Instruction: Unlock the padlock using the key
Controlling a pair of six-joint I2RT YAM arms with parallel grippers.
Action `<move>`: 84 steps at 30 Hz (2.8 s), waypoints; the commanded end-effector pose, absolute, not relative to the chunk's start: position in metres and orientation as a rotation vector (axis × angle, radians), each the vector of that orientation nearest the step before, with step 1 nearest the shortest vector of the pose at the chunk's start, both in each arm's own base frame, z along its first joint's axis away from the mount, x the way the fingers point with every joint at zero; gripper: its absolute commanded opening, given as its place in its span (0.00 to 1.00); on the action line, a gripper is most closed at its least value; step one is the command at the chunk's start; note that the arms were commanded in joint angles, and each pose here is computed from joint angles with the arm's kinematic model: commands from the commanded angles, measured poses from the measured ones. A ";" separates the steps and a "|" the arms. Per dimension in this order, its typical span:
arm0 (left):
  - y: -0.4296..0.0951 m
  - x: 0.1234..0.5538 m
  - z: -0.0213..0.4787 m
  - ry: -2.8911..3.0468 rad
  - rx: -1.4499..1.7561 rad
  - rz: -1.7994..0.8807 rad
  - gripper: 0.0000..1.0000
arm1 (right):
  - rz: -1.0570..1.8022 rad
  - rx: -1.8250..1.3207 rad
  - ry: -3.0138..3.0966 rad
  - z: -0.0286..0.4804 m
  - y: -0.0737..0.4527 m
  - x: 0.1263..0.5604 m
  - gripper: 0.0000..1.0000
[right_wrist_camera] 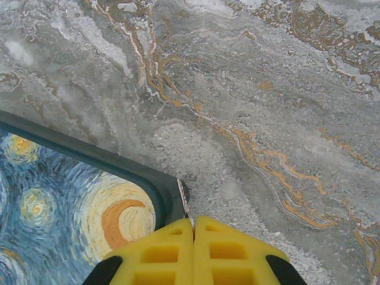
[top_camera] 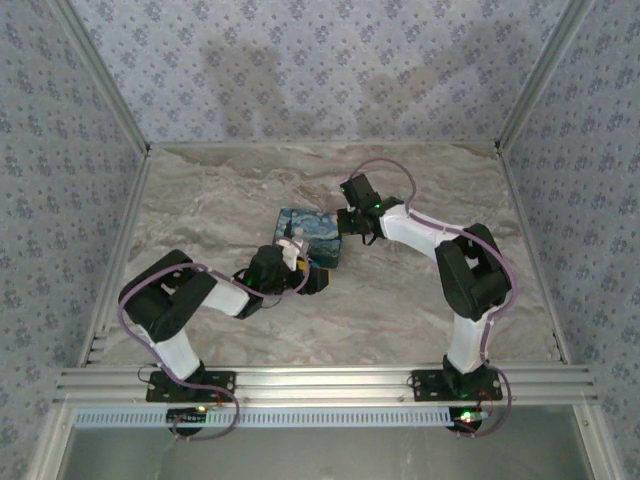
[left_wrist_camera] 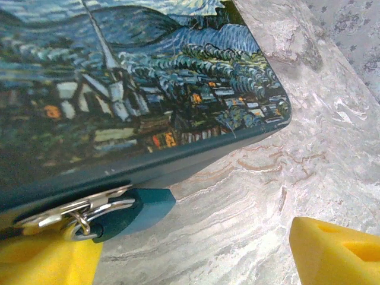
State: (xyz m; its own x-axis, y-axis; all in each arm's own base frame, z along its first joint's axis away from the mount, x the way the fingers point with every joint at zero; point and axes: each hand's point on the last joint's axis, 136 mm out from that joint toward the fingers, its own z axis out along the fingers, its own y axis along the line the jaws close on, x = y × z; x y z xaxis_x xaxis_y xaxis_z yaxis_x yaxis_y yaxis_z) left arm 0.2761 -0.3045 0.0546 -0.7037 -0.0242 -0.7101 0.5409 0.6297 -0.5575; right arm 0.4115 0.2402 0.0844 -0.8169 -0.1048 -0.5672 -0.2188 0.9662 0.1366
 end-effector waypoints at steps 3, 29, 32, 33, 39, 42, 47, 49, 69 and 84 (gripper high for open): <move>-0.310 0.278 0.078 2.035 0.401 -1.121 0.82 | 0.296 -0.243 2.566 0.078 0.252 0.404 0.00; -0.309 0.256 0.087 2.006 0.409 -1.297 0.64 | 0.313 -0.230 2.563 0.077 0.253 0.405 0.00; -0.309 0.258 0.082 2.030 0.403 -1.282 0.66 | 0.316 -0.232 2.561 0.077 0.254 0.404 0.00; -0.309 0.259 0.080 2.040 0.403 -1.275 0.67 | 0.317 -0.232 2.561 0.077 0.254 0.404 0.00; -0.314 0.271 0.072 2.078 0.365 -1.253 0.70 | 0.320 -0.230 2.564 0.075 0.254 0.401 0.00; -0.315 0.274 0.066 2.100 0.348 -1.248 0.70 | 0.322 -0.230 2.564 0.075 0.254 0.400 0.00; -0.320 0.277 0.062 2.108 0.325 -1.280 0.68 | 0.317 -0.229 2.560 0.077 0.253 0.400 0.00; -0.320 0.277 0.061 2.113 0.316 -1.284 0.67 | 0.318 -0.227 2.560 0.077 0.252 0.400 0.00; -0.288 0.275 0.046 2.209 0.216 -1.268 0.48 | 0.322 -0.222 2.561 0.074 0.250 0.398 0.00; -0.282 0.273 0.042 2.237 0.207 -1.276 0.23 | 0.323 -0.223 2.560 0.075 0.250 0.397 0.00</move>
State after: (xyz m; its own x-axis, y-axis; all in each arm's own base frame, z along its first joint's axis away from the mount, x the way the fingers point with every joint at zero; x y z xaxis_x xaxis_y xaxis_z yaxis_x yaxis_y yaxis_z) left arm 0.2780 -0.2827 0.0422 -0.8221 -0.1500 -0.5493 0.3930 0.5486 -0.7380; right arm 0.4089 0.2488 0.0800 -0.8194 -0.0852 -0.5668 -0.2217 0.9590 0.1763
